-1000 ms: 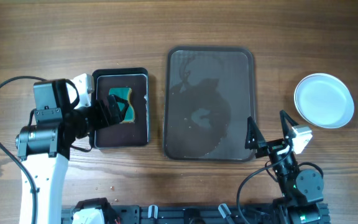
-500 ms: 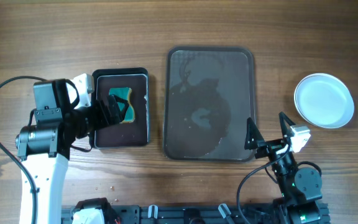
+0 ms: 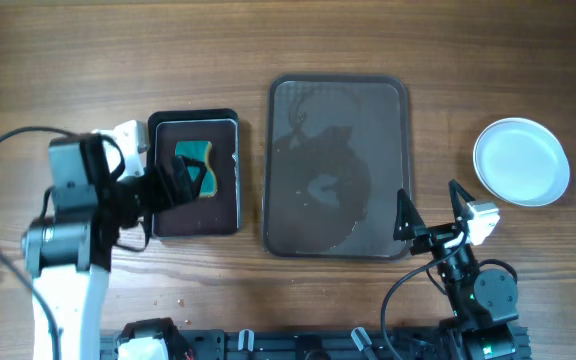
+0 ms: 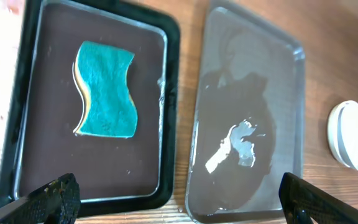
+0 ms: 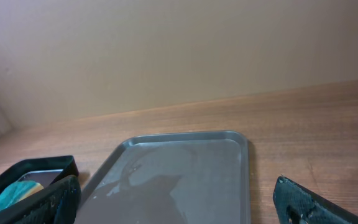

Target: Clean dirty plates on tray and stack at the side

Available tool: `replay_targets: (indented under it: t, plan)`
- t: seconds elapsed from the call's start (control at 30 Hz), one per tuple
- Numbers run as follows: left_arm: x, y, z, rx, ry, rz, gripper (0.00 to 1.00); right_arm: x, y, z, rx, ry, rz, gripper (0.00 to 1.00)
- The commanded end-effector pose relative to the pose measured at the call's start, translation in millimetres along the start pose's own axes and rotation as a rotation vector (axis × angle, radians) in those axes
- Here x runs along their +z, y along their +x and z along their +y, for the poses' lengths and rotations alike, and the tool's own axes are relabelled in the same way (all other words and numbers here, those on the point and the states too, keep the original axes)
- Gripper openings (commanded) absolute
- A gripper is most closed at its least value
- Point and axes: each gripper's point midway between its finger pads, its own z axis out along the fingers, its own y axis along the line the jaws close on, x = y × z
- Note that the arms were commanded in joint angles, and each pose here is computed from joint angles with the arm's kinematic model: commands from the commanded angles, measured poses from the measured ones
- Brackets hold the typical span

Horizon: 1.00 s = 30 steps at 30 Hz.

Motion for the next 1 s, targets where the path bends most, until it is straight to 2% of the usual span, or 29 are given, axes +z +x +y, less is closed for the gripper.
replay_targets:
  t: [0.0, 0.23, 0.43, 0.57, 0.83, 0.97]
  plan:
    - [-31, 2, -9, 0.060, 0.003, -0.142, 1.00, 0, -2, -3, 0.016, 0.013, -0.009, 1.00]
    - [-61, -12, -26, 0.217, 0.094, -0.500, 1.00, 0, -2, -3, 0.016, 0.013, -0.009, 1.00]
    - [-51, 3, -31, 0.409, 0.166, -0.705, 1.00, 0, -2, -3, 0.016, 0.013, -0.010, 1.00]
    - [-37, 14, -23, 0.437, 0.181, -0.781, 1.00, 0, -2, -3, 0.016, 0.013, -0.009, 1.00]
    - [-33, 21, -2, 0.414, 0.122, -0.865, 1.00, 0, -2, -3, 0.016, 0.013, -0.010, 1.00]
    - [-17, 26, 7, 0.402, 0.103, -0.849, 1.00, 0, -2, -3, 0.016, 0.013, -0.009, 1.00]
